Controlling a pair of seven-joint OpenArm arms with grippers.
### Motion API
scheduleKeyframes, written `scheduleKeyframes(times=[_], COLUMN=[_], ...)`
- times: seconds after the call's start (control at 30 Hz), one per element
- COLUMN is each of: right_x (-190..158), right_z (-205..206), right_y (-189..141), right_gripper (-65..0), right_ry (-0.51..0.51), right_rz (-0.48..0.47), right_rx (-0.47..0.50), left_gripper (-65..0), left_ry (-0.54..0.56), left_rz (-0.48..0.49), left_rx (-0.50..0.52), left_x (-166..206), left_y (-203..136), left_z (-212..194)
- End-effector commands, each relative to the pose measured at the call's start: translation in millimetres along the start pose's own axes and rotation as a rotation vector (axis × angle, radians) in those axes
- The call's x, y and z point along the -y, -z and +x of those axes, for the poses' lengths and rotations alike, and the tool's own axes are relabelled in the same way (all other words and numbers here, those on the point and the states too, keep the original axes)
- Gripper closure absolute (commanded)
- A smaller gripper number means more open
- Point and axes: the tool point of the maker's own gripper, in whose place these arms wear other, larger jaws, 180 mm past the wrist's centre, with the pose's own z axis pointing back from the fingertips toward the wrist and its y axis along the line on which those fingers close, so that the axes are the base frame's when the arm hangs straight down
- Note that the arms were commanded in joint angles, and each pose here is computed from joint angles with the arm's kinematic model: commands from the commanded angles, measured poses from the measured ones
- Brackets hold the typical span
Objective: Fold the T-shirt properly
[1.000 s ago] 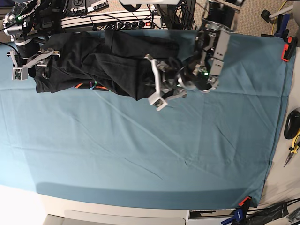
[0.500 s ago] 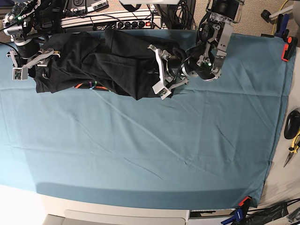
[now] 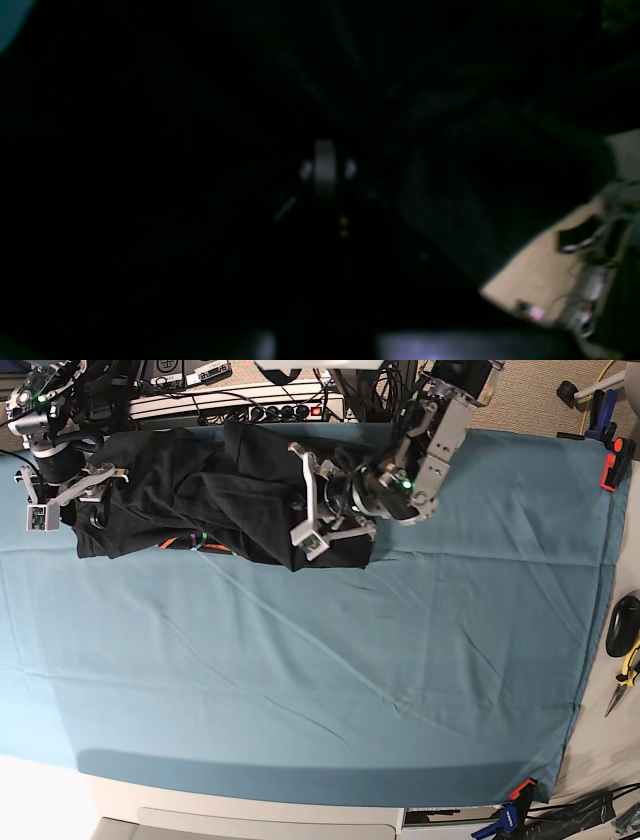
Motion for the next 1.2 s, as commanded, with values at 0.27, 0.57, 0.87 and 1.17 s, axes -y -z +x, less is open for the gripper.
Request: scheduleKeyframes(times=[0.27, 0.57, 0.87, 1.17], right_x=[1, 1, 1, -3], right_z=[13, 13, 13, 16], right_y=[-3, -3, -3, -3], right_gripper=[-32.4, -32.4, -32.4, -32.4], right_ry=[-0.015, -0.015, -0.015, -0.001], right_rz=[-0.001, -0.001, -0.001, 0.023], right_rx=[0.047, 0.046, 0.047, 0.063], left_gripper=[0.0, 0.0, 0.0, -28.0], left_ry=[-0.008, -0.034, -0.055, 0.018], left_rz=[-0.031, -0.072, -0.089, -0.265], left_rx=[0.098, 0.232, 0.117, 0.071], left_x=[9, 27, 15, 38], left_y=[-2, 4, 29, 18], left_z=[26, 63, 41, 52])
